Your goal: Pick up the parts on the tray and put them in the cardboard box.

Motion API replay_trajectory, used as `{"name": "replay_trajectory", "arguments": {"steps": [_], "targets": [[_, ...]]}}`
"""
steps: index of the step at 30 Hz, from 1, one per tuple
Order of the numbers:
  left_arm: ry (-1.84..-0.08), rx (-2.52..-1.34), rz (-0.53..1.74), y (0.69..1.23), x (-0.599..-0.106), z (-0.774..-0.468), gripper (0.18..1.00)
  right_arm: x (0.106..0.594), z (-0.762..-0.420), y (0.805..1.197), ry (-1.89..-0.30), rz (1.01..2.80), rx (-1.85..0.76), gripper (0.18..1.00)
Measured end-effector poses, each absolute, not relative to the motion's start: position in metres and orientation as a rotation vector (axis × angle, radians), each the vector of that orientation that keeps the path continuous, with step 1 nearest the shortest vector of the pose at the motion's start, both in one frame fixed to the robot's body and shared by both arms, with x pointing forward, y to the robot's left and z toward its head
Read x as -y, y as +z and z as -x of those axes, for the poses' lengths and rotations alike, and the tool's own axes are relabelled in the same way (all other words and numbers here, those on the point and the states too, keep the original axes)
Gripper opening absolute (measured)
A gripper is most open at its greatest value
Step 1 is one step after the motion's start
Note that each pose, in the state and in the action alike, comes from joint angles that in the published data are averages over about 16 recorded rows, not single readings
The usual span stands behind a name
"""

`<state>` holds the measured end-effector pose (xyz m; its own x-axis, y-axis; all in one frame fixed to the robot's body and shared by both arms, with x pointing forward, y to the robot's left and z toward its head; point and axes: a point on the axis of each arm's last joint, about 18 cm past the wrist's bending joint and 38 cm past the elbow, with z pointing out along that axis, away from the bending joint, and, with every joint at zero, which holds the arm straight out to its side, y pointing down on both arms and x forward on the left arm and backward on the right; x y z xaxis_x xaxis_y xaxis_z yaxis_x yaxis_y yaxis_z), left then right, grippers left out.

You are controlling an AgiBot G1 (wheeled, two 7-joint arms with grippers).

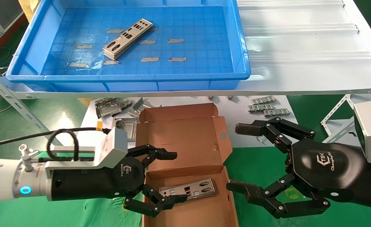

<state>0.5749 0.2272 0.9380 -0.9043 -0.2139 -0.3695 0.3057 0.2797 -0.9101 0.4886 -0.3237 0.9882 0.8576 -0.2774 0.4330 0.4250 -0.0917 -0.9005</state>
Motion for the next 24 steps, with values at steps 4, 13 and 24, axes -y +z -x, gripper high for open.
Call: {"name": "replay_trajectory", "arguments": {"steps": [4, 13, 24], "targets": [[-1.685, -2.110, -0.094, 0.943, -0.235, -0.567, 1.001, 0.324, -0.489, 0.988, -0.589, 1.556, 0.120, 1.000], [-1.731, -2.060, -0.125, 0.955, -0.252, -0.547, 1.001, 0.324, -0.489, 0.988, -0.589, 1.556, 0.120, 1.000], [-1.770, -2.002, -0.174, 0.970, -0.272, -0.521, 1.001, 0.324, -0.489, 0.988, -0.589, 1.556, 0.120, 1.000]]}}
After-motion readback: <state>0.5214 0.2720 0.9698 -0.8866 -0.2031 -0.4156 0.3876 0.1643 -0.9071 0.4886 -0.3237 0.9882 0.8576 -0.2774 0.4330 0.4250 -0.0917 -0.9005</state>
